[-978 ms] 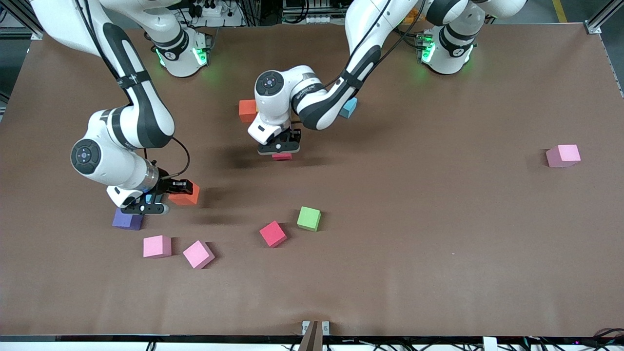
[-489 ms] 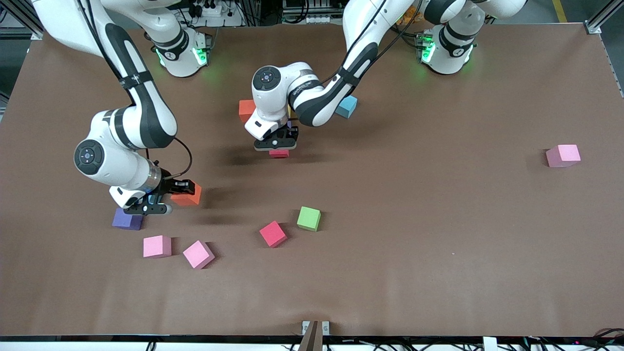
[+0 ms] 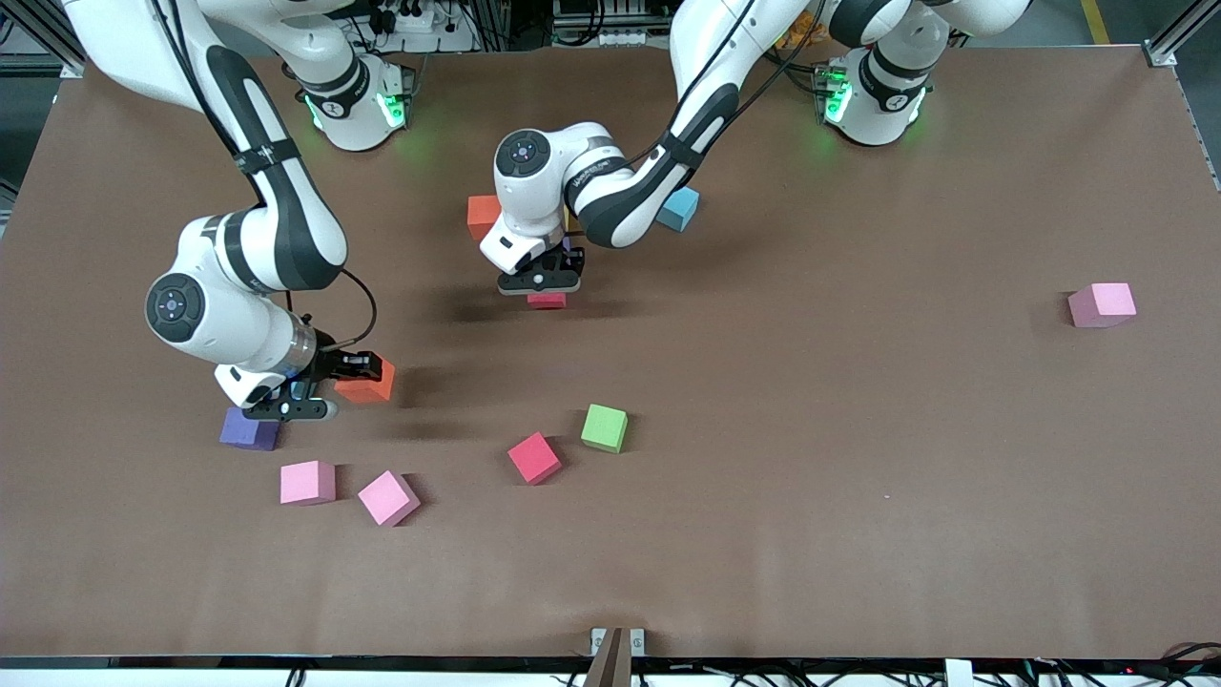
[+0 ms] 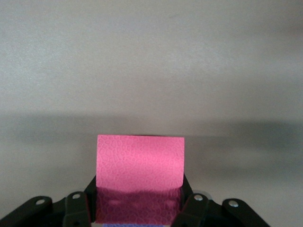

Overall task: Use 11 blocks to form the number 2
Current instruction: 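Lift the pink cube with the left gripper and hold it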

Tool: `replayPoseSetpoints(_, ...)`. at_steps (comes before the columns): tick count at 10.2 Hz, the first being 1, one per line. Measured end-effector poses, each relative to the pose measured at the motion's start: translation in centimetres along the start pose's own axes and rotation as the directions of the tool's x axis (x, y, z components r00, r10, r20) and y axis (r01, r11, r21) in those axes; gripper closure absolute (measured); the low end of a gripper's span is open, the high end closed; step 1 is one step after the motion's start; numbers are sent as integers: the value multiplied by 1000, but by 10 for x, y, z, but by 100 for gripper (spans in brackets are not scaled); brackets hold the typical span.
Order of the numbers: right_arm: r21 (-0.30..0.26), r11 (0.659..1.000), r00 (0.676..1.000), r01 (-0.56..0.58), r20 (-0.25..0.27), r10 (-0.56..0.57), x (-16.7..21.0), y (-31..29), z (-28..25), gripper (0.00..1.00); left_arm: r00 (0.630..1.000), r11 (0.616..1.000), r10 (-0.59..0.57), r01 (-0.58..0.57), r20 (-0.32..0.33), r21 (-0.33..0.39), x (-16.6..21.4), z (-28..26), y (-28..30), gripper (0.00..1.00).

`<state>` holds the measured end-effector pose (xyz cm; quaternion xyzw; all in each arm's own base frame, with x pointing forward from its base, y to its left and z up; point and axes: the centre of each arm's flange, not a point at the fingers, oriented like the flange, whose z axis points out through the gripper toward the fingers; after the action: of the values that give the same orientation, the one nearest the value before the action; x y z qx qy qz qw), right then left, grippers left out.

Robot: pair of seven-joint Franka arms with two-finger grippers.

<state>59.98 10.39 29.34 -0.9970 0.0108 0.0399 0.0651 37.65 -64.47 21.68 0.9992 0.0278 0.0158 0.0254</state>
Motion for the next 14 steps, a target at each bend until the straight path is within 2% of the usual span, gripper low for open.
replayPoseSetpoints(14, 0, 1000, 1000, 1, -1, -1, 0, -1, 0, 43, 1000, 1000, -20, 20, -9, 0, 0, 0, 0, 37)
